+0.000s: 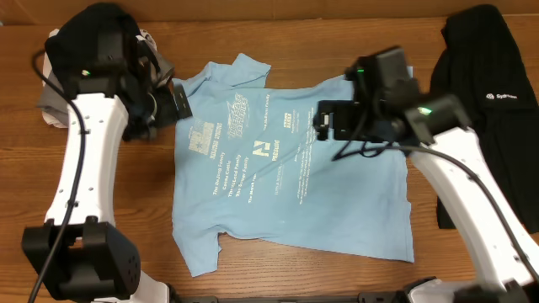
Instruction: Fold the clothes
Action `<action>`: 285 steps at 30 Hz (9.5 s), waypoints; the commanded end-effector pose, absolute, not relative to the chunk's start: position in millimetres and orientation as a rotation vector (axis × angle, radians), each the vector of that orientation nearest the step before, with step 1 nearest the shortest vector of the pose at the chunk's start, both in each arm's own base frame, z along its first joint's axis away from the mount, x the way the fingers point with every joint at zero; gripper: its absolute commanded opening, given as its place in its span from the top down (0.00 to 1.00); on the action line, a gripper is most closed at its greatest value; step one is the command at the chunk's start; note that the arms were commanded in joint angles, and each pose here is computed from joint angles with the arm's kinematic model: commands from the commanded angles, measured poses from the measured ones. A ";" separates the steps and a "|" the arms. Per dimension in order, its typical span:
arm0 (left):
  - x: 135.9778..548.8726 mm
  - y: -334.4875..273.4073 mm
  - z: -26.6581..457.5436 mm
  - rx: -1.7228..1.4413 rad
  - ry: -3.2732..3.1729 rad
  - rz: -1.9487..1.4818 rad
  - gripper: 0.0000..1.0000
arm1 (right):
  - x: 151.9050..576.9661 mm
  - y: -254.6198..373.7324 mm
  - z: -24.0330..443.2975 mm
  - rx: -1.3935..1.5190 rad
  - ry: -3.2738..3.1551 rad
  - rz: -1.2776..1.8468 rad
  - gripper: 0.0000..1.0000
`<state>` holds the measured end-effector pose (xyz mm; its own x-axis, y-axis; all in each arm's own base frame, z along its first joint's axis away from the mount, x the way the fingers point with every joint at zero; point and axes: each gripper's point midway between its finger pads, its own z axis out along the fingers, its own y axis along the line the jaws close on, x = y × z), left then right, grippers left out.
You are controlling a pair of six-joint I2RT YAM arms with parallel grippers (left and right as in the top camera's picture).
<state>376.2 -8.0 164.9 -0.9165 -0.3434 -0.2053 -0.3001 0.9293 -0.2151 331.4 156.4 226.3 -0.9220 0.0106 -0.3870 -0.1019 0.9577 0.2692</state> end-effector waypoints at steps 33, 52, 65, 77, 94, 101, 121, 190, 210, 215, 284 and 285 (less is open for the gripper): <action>229.2 -20.7 63.4 -0.551 3.357 -0.284 0.13 | 371.9 72.7 212.2 0.113 2.688 0.144 0.00; 252.1 -30.0 12.4 -0.633 3.017 -0.338 0.12 | 370.4 72.5 207.8 0.079 2.698 0.135 0.00; 303.7 -10.0 18.8 -0.533 2.813 -0.334 0.09 | 363.4 71.1 204.3 0.081 2.730 0.126 0.00; 294.5 -25.5 -12.7 -0.536 2.890 -0.456 0.40 | 361.1 71.1 203.3 0.127 2.739 0.134 0.00; 318.0 -63.3 15.6 -0.422 2.874 -0.765 0.96 | 361.1 71.2 203.3 0.127 2.739 0.134 0.00; 343.4 -104.7 62.9 -0.168 2.879 -0.728 0.96 | 361.2 71.2 203.4 0.127 2.739 0.134 0.00; 337.4 -197.2 76.7 0.006 2.891 -0.552 0.31 | 364.1 74.2 204.9 0.147 2.726 0.163 0.00; 414.6 -184.1 63.0 0.138 2.808 -0.432 0.60 | 377.8 76.8 211.7 0.142 2.664 0.181 0.00; 388.2 -189.0 68.0 0.199 2.955 -0.383 0.66 | 376.1 76.7 210.8 0.143 2.671 0.179 0.00; 382.3 -188.6 58.7 0.219 2.971 -0.355 0.66 | 376.3 76.7 210.9 0.143 2.670 0.179 0.00; 401.1 -160.7 15.3 0.198 3.006 -0.181 0.96 | 373.4 76.1 202.2 0.144 2.704 0.169 0.00; 401.6 -150.5 22.1 0.167 3.027 -0.158 0.96 | 373.4 76.1 202.2 0.144 2.704 0.169 0.00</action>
<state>389.3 -177.5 13.3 -0.9808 0.1524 -0.1214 0.1688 0.9758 -0.1391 373.9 76.7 204.3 -0.9024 0.1239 -0.4126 0.0711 0.9874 0.1412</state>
